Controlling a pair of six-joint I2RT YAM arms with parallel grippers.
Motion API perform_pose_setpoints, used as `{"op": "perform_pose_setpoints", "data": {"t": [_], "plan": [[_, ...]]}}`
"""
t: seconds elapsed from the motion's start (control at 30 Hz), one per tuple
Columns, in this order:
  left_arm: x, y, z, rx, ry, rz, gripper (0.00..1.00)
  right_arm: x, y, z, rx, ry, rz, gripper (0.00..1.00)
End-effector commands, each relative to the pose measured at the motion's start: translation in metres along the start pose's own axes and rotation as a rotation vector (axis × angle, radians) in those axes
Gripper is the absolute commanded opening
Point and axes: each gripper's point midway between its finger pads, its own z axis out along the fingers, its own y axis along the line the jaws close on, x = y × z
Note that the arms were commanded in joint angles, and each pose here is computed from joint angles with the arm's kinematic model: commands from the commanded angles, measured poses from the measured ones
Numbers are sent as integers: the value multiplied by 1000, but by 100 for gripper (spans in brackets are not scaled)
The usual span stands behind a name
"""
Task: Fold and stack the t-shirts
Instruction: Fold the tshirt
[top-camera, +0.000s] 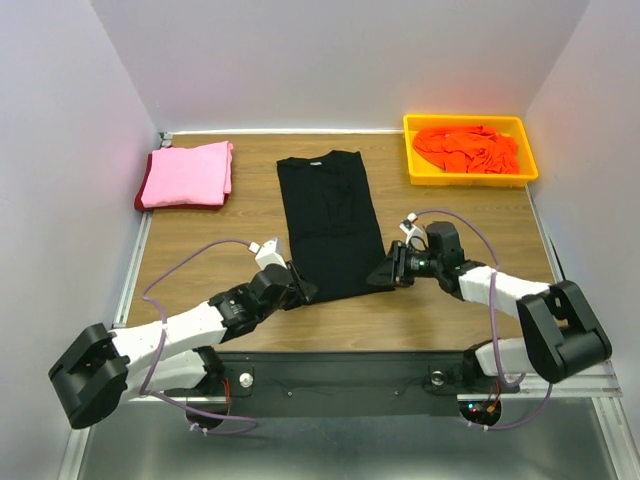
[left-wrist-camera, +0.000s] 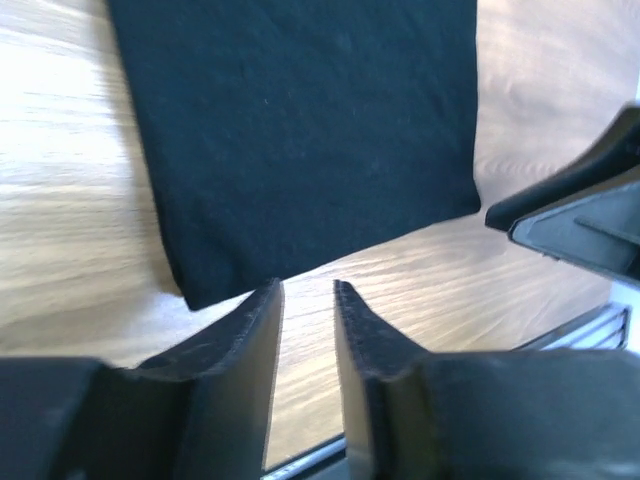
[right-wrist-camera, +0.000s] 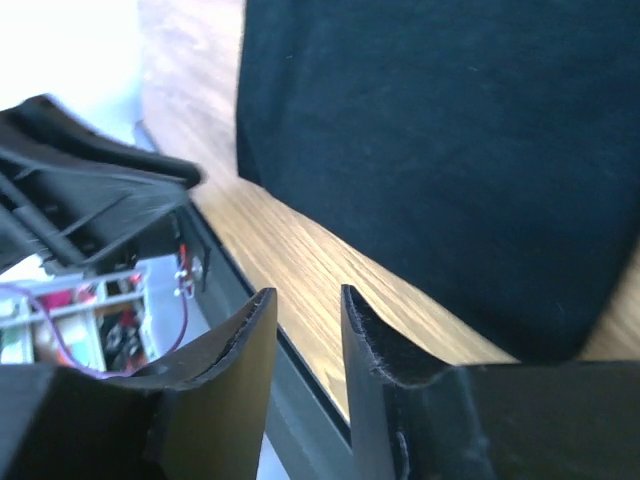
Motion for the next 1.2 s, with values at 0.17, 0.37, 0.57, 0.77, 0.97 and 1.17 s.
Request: {"op": "perform_pose_setpoints", "data": {"t": [0.17, 0.37, 0.57, 0.77, 0.97, 1.17], "plan": [[15, -2, 26, 125, 9, 19, 27, -4, 1, 12, -183, -3, -143, 29], [41, 48, 34, 10, 66, -55, 21, 10, -55, 10, -109, -9, -12, 27], [58, 80, 28, -58, 96, -115, 18, 23, -86, 18, -53, -6, 146, 19], [61, 95, 20, -92, 90, -176, 17, 17, -85, 11, -17, -67, 170, 19], [37, 80, 11, -105, 39, -97, 22, 7, -64, 1, -35, -64, 113, 25], [-13, 39, -5, -119, -51, -35, 42, -27, -45, -26, 121, -122, -21, 41]]}}
